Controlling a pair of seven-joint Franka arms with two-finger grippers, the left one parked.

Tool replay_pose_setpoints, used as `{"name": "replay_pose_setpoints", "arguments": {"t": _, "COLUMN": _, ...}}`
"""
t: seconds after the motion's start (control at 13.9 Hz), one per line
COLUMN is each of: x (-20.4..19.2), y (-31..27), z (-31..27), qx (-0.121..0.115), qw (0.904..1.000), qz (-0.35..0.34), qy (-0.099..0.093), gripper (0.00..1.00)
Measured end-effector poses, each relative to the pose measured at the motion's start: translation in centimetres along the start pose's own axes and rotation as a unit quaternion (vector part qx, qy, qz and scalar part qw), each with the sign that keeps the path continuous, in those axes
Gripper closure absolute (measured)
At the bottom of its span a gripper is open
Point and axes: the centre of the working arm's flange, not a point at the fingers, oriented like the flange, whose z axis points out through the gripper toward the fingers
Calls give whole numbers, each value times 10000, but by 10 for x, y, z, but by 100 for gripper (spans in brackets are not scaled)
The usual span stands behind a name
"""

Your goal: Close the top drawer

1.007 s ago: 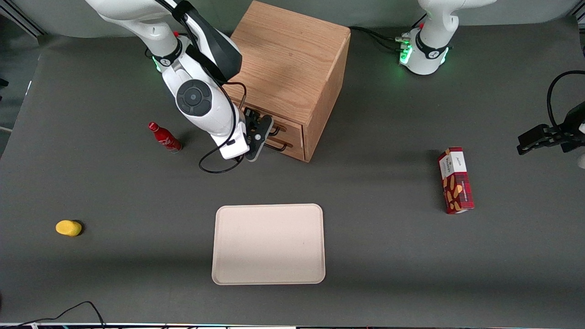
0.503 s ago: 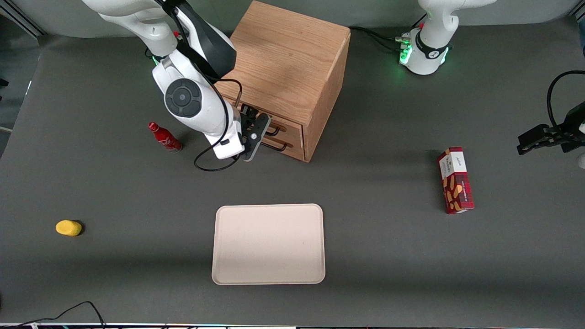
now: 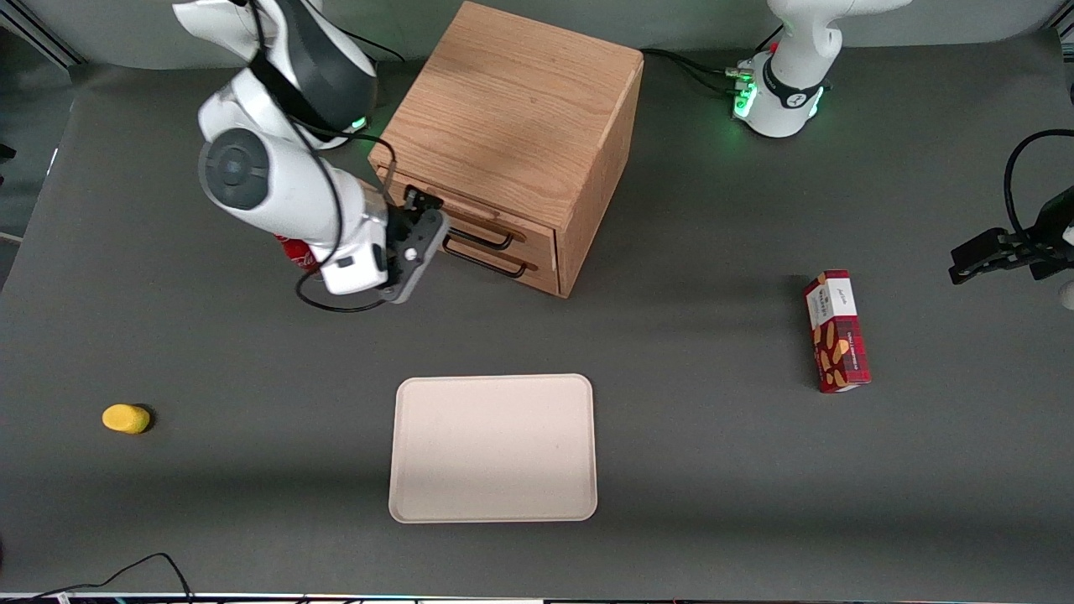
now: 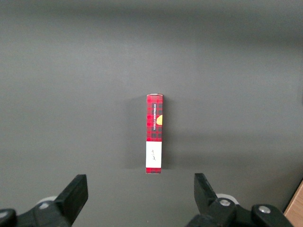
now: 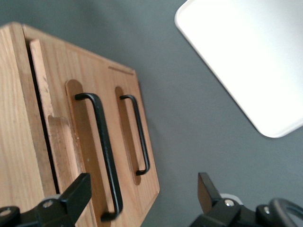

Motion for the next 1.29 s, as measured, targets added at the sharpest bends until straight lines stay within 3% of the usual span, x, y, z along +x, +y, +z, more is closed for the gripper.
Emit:
{"name": "replay_pose_setpoints", "arguments": {"t": 0.29, "x": -50, "y": 42, "z": -74, "qx": -354, "qw": 9951, "qz": 861, "qy": 320, "gripper": 0}}
{"name": "replay_pose_setpoints", "arguments": {"t": 0.58, "x": -114, "y": 81, "z": -135, "qx": -670, "qw": 9759, "qz": 2005, "qy": 547, "gripper": 0}}
{"name": "replay_pose_setpoints", "arguments": {"t": 0.72, "x": -143, "y": 101, "z": -153, "qx": -937, "qw": 9590, "qz": 2622, "qy": 529, "gripper": 0}}
{"name": "replay_pose_setpoints", "arguments": {"t": 0.93, "x": -176, "y": 118, "z": -159, "qx": -874, "qw": 9293, "qz": 3579, "qy": 260, "gripper": 0}}
{"name": "replay_pose_setpoints", "arguments": {"t": 1.08, "x": -193, "y": 124, "z": -164, "qx": -1200, "qw": 9165, "qz": 3816, "qy": 3, "gripper": 0}}
{"name": "replay_pose_setpoints", "arguments": {"t": 1.15, "x": -199, "y": 125, "z": -169, "qx": -1404, "qw": 9112, "qz": 3874, "qy": -47, "gripper": 0}}
{"name": "replay_pose_setpoints", "arguments": {"t": 1.29, "x": -207, "y": 127, "z": -181, "qx": -1569, "qw": 9036, "qz": 3985, "qy": -4, "gripper": 0}}
